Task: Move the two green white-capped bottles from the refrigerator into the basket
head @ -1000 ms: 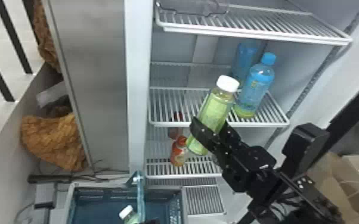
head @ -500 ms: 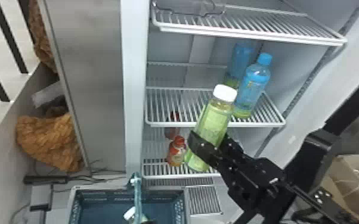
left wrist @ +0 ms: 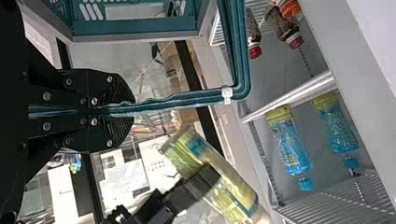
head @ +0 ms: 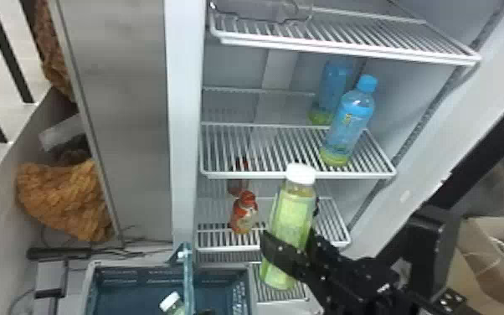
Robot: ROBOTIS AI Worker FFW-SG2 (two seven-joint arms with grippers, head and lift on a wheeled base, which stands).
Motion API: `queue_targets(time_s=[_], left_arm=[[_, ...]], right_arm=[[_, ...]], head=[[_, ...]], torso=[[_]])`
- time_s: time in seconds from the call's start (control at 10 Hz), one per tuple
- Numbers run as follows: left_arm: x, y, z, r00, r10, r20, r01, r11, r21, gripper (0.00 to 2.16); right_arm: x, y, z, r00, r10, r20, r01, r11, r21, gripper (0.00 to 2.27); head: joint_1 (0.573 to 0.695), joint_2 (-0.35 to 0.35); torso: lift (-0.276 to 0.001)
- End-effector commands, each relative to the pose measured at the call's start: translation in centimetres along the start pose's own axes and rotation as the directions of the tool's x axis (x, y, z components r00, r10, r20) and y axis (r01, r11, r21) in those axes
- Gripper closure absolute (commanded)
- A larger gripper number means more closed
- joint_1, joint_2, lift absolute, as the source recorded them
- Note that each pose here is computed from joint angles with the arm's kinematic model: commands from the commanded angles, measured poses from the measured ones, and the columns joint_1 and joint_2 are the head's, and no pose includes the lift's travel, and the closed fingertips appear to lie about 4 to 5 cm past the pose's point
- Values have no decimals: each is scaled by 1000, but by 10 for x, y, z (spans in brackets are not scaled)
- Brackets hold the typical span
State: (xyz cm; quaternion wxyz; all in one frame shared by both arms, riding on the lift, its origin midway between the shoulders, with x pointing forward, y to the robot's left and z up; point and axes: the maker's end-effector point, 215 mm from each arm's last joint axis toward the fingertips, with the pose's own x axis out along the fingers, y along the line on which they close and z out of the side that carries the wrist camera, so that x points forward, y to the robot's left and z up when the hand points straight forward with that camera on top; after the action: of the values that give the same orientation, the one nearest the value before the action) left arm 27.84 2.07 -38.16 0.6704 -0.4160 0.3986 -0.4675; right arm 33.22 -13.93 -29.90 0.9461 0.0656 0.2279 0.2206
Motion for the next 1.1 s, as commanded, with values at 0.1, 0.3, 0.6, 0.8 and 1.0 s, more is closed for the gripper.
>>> queue_targets(time_s=[0.1,0.3,0.6,0.8,1.0], left_arm=[[1,0,-1,1000,0,-3,0,1000,0,1200],[1,0,-1,1000,0,-3,0,1000,0,1200],[1,0,-1,1000,0,-3,0,1000,0,1200],[1,0,-1,1000,-1,-5,1,1000,0,1200],[1,0,-1,1000,0,-7,0,1000,2,1200]], right_arm=[[4,-3,-37,994,10,-111,-6,999,32,891],[9,-4,-54,987,25,-157,-18,999,45,891],[21,3,-90,967,92,-237,-66,991,115,891],[34,30,-113,937,213,-278,-166,969,183,891],[44,51,-133,898,309,-313,-241,941,239,891]], head=[[695,-233],[695,-232],[695,-227],[695,-203],[695,-158]], torso=[[-4],[-4],[-4],[-4],[-4]])
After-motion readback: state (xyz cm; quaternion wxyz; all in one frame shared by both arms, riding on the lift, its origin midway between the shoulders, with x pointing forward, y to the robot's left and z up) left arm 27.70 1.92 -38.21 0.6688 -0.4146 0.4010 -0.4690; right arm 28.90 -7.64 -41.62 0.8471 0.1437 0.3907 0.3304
